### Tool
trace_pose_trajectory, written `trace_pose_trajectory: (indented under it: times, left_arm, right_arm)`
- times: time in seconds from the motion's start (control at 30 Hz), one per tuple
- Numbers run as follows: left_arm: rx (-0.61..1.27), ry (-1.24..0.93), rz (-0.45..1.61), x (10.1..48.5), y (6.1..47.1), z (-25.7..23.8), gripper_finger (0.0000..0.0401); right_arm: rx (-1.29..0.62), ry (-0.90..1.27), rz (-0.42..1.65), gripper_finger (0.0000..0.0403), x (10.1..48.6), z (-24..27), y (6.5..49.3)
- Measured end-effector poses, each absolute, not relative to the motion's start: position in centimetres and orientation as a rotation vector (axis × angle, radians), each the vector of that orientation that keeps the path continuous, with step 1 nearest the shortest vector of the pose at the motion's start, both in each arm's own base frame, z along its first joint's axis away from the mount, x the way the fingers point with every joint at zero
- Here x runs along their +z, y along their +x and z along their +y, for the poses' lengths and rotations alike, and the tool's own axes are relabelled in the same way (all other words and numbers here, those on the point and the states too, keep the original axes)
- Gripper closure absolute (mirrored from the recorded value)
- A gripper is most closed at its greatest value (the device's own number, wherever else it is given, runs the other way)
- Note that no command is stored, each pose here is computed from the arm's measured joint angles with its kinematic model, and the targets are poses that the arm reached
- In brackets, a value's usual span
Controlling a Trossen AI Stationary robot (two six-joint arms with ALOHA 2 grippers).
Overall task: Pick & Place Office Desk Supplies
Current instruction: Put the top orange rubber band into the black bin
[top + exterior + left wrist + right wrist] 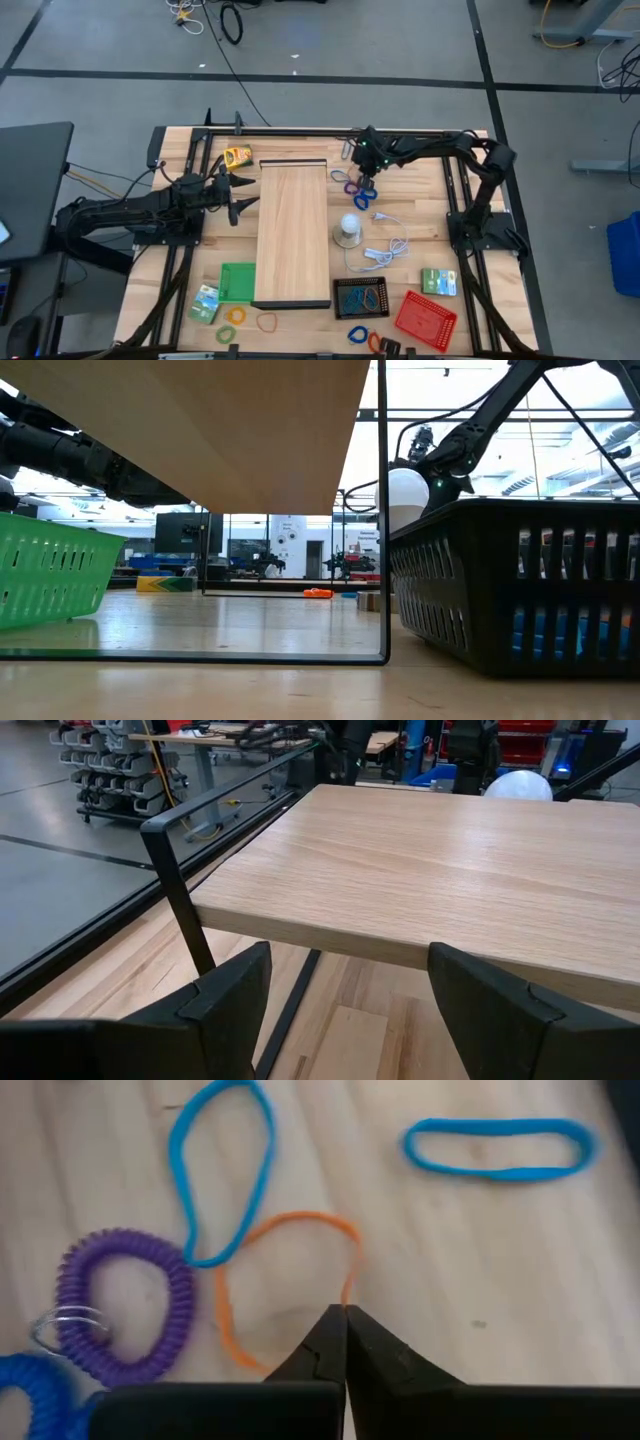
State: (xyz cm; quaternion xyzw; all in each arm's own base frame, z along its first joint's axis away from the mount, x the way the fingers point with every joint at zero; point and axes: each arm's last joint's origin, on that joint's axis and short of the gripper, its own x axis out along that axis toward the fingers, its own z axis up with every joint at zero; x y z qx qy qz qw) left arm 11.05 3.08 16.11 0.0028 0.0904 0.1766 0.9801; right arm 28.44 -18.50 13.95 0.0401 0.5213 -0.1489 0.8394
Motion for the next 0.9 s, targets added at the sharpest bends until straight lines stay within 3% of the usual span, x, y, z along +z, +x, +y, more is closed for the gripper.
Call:
trace_pose_trajectory:
  times: [0.63,0.9]
  left_arm:
    - [0.355,0.013,0.183,16.1,11.0,3.1,0.0128]
    - [0.354,0.025,0.186,16.1,11.0,3.1,0.0128]
  right_arm:
    - [-0.594,-0.074,1.057,0.0402,21.8,-15.8,26.0]
    - [-0.530,-0.063,0.960,0.0403,26.0,-11.3,24.5]
